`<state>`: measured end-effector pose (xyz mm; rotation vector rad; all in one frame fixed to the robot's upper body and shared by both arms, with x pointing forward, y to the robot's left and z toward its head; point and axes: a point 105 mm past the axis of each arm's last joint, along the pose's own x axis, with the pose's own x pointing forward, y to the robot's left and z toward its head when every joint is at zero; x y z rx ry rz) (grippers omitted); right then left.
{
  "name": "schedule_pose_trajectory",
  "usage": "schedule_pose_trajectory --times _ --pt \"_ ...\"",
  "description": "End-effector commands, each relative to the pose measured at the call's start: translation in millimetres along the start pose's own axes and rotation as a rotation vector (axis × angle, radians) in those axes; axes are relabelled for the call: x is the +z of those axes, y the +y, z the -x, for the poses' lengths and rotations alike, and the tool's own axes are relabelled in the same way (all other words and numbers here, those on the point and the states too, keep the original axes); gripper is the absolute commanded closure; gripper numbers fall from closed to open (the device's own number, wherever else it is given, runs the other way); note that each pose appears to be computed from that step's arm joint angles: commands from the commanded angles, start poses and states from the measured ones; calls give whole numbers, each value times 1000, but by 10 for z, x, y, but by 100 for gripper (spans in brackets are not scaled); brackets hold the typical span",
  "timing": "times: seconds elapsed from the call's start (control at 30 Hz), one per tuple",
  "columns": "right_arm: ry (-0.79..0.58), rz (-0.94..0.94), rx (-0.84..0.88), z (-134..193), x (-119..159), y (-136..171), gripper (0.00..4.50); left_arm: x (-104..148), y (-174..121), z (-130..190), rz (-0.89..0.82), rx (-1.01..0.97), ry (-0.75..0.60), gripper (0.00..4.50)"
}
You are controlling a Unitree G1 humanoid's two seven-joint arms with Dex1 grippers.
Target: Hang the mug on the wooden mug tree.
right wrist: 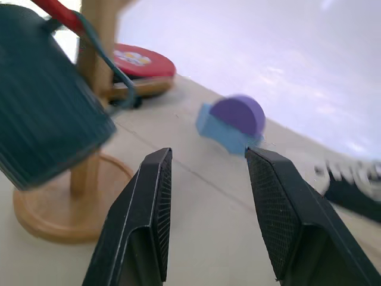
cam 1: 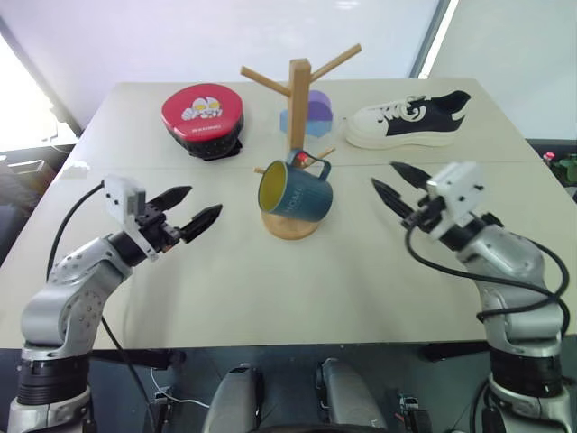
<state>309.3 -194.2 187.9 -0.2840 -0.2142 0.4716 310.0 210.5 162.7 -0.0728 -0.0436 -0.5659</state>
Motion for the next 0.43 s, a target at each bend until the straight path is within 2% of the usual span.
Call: schedule_pose_trajectory --times 0.03,0.17,0.3,0.43 --pt "21 -107 -183 224 -298 -300 250 -131 356 199 -45 220 -12 0" --pt "58 -156 -228 329 -541 -375 250 -394 479 359 -52 331 43 0" --pt "71 -154 -217 340 -647 -374 250 -501 474 435 -50 347 62 0" --pt "76 -147 -197 308 -691 -366 250 -495 468 469 -49 354 51 0"
